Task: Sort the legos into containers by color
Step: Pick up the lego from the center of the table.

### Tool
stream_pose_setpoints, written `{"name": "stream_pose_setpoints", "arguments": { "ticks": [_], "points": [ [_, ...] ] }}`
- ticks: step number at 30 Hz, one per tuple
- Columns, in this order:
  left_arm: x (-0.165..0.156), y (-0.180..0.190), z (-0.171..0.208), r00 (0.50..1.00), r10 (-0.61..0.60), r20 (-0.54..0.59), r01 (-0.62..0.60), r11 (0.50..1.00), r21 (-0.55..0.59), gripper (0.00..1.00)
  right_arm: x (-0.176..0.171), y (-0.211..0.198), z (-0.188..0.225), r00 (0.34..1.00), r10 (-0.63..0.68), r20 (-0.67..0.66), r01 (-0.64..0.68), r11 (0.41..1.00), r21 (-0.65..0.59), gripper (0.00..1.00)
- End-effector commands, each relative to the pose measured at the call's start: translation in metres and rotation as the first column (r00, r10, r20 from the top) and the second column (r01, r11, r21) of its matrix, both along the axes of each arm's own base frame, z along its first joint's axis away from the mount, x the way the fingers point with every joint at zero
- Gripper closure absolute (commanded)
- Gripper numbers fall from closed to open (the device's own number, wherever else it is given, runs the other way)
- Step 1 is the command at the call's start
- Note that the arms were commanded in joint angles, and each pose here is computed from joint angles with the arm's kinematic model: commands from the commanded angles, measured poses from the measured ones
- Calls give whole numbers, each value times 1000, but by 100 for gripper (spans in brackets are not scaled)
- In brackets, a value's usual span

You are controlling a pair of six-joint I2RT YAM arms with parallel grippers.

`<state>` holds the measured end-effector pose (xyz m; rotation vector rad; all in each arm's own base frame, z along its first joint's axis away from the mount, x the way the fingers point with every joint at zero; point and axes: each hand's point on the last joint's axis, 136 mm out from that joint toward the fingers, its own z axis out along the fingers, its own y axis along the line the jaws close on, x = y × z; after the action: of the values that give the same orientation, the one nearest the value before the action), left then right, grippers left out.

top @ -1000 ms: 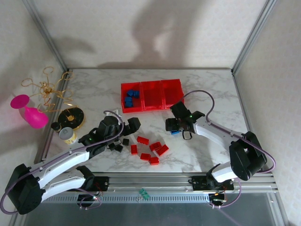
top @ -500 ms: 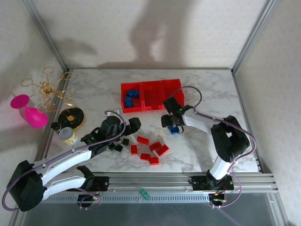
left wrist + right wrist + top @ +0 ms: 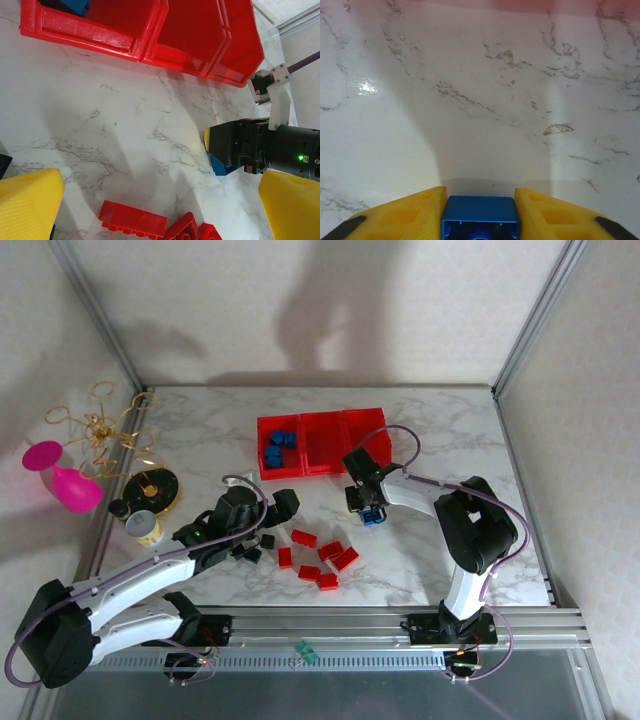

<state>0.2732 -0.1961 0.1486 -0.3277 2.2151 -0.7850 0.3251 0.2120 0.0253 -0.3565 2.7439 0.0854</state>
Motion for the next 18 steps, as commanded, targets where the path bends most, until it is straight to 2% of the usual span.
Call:
{"name": "stream_pose_setpoints", "arguments": {
  "ticks": [1,5,10,18],
  "points": [
    [4,0,8,1000,16,19,-16,1000,4,0,9,7,7,1000,1,12,-1,1000,26,67],
    [4,0,12,999,15,29,-15,1000,-3,0,13,18,26,999,18,34,-20,998,63,71],
    [7,11,21,997,53,48,-54,998,14,0,21,50,67,992,52,116,-65,992,112,72],
    [16,49,37,986,149,75,-152,988,32,0,44,133,109,959,121,257,-175,964,200,72]
  ]
}}
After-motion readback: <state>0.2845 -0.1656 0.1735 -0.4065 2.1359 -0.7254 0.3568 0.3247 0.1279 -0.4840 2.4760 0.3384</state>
